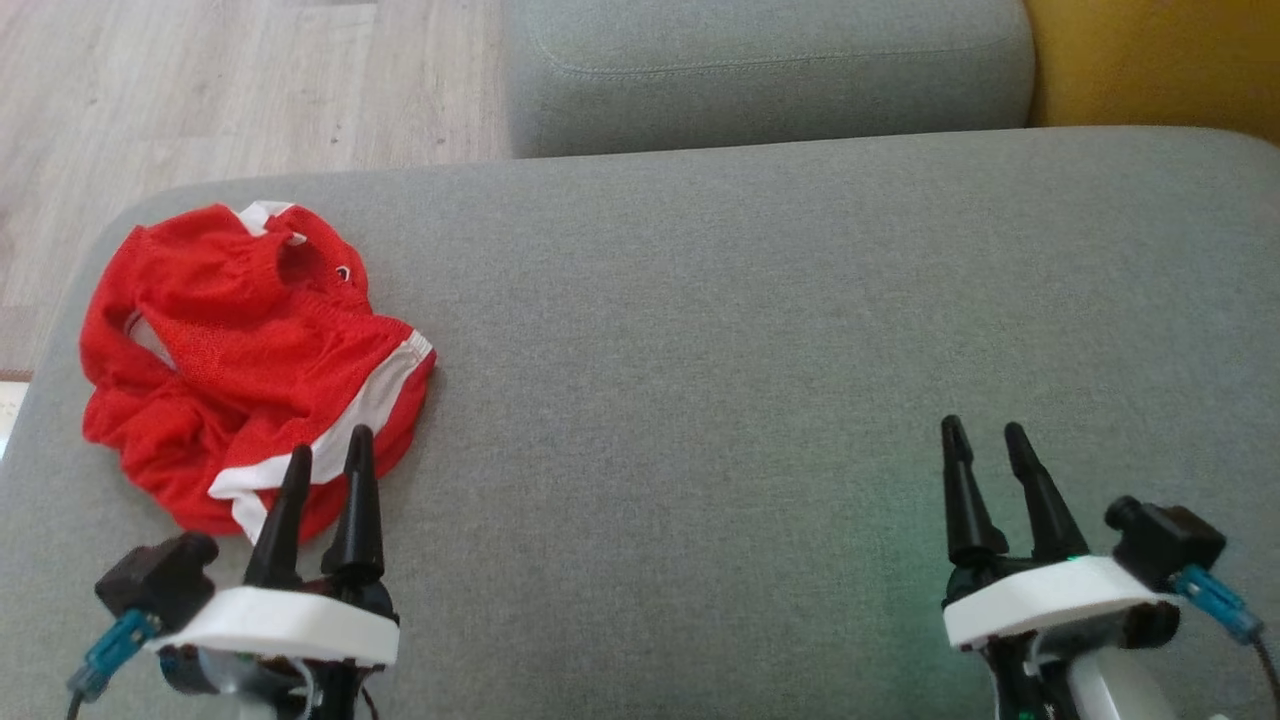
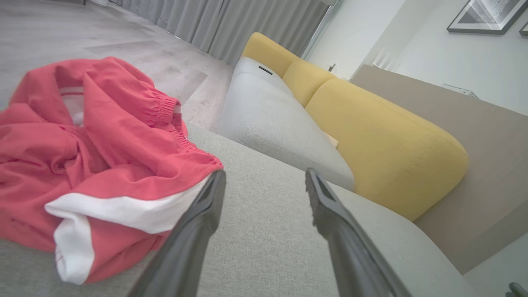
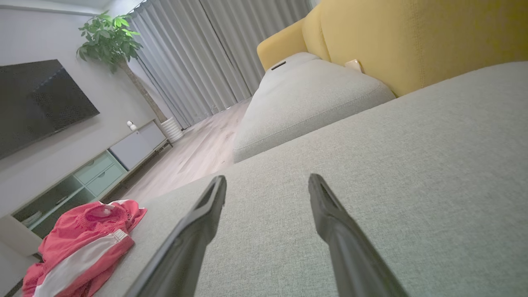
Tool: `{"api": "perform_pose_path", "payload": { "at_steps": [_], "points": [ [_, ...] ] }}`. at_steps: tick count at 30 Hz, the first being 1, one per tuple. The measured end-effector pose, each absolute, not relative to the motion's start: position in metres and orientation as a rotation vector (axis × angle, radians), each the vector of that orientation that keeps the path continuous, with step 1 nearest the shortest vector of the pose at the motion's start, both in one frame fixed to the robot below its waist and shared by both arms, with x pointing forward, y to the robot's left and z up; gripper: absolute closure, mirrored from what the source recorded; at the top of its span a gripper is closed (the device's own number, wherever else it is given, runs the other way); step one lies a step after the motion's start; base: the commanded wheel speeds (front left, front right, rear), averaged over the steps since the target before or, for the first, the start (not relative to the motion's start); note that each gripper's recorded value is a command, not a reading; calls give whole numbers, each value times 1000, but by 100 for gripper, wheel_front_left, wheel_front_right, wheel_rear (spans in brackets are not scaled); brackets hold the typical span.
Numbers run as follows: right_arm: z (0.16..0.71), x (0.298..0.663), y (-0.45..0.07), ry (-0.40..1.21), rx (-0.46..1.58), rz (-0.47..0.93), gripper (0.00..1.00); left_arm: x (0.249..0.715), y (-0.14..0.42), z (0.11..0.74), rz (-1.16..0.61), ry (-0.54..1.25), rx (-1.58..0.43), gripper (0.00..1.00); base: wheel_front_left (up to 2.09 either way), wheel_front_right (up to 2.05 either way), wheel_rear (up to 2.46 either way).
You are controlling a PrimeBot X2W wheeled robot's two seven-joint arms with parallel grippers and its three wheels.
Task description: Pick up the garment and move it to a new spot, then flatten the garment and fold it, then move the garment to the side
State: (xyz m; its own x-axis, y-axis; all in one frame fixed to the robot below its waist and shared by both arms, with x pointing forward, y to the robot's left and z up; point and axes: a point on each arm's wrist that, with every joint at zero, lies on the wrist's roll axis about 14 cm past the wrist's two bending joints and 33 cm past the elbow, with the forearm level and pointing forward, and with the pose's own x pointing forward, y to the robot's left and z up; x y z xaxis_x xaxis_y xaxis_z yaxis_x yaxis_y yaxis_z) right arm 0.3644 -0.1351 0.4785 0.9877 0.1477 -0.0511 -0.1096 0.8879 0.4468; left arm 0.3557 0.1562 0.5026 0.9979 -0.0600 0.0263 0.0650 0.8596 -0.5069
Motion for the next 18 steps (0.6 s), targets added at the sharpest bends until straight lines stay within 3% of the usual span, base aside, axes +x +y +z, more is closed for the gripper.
{"api": "perform_pose_path", "payload": {
  "at_steps": [18],
  "points": [
    [491,372,-113,17,218,235,0,355,153,509,-84,-57,-317,0,0,0,0]
  ]
}}
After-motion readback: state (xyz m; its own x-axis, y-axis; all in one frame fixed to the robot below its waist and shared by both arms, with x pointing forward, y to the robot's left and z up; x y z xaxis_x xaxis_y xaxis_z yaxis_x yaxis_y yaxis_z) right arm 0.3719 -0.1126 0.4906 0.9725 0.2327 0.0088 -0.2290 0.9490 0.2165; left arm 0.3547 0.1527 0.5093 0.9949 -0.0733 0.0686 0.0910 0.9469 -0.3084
